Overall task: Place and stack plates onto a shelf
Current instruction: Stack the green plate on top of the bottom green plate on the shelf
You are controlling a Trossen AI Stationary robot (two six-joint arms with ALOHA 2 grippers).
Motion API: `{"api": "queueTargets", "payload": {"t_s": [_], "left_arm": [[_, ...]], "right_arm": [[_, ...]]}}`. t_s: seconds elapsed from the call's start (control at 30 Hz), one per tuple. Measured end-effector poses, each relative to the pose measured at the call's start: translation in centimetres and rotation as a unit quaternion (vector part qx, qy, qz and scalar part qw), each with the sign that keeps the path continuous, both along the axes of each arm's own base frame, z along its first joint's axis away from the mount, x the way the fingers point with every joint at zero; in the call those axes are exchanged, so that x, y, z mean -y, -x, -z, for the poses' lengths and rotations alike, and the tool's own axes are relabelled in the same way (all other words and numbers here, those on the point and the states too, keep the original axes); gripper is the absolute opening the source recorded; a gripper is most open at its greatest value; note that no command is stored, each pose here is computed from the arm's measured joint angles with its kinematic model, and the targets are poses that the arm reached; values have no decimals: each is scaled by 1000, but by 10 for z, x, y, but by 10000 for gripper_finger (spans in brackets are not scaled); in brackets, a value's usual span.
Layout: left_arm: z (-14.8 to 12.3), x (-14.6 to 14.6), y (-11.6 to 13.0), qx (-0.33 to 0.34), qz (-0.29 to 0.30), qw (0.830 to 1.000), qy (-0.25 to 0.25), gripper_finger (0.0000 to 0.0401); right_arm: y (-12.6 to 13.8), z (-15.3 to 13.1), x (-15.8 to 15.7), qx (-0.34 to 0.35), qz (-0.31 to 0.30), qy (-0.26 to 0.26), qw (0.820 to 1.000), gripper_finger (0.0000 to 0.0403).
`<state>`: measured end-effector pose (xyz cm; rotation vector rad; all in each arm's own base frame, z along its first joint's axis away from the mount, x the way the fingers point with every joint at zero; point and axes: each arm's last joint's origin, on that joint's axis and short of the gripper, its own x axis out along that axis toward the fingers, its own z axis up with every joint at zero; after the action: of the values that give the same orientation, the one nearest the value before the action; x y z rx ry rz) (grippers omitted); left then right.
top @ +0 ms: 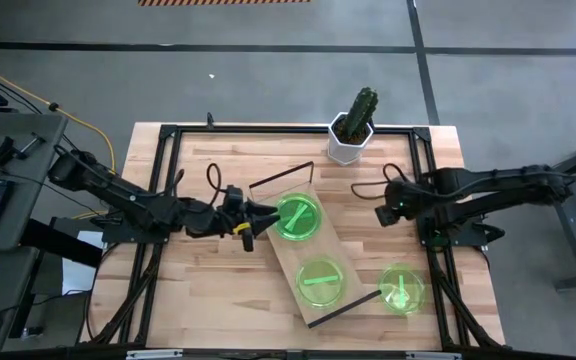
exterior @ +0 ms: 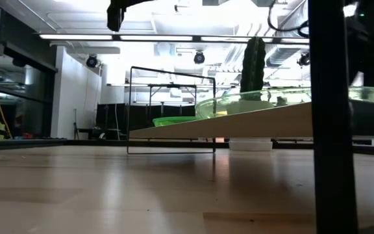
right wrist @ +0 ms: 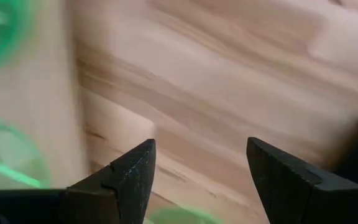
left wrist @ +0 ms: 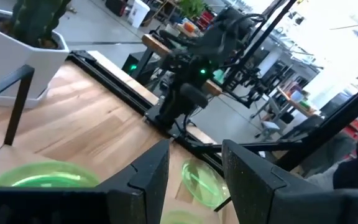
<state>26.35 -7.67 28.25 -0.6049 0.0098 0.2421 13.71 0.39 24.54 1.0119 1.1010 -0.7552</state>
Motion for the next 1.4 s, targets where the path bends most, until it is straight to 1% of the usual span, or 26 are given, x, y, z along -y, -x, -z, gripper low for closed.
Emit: {"api": "queueTargets", "payload": {"t_s": [0.17, 0.3, 0.43, 0.5, 0.57, 0.63, 0.7, 0.8, 0.83, 0.87, 0.97, 1.03, 1.23, 1.4], "left_arm": [[-1, -2, 0, 0, -2, 1000, -16, 139], [-1, -2, 0, -2, 0, 999, -33, 139], [-1, -2, 0, -4, 0, 999, -36, 139], [-1, -2, 0, -4, 0, 999, -36, 139], [-1, -2, 0, -4, 0, 999, -36, 139], [-1, -2, 0, -4, 0, 999, -36, 139], [-1, -3, -1, -4, -2, 999, -36, 139], [-1, -5, -1, -4, -6, 999, -36, 139], [-1, -6, -2, -4, -8, 999, -36, 139], [-1, -7, -2, -4, -9, 999, -36, 139], [-1, -9, -3, -3, -8, 999, -35, 139], [-1, -10, -3, -2, -1, 999, -34, 139], [-2, -10, -3, 0, 2, 999, -33, 139], [-2, -10, -3, 0, 2, 999, -33, 139]], "right_arm": [[1, 5, -11, -49, -5, -34, 998, 236], [-6, 11, -30, -68, -61, -75, 993, 236], [-9, 20, -51, -115, -106, -86, 984, 234], [-8, 25, -62, -136, -121, -91, 979, 223], [-7, 29, -72, -157, -134, -92, 974, 199], [-4, 32, -81, -175, -150, -92, 969, 162], [-2, 34, -88, -187, -172, -93, 963, 115], [2, 35, -96, -193, -201, -89, 956, 31], [3, 36, -99, -191, -207, -89, 955, 16], [3, 36, -101, -186, -215, -90, 955, 12], [1, 38, -113, -162, -240, -96, 952, 19], [0, 46, -121, -141, -254, -106, 951, 7], [9, 81, -134, -116, -244, -139, 953, 2], [16, 96, -135, -109, -235, -152, 954, 0]]}}
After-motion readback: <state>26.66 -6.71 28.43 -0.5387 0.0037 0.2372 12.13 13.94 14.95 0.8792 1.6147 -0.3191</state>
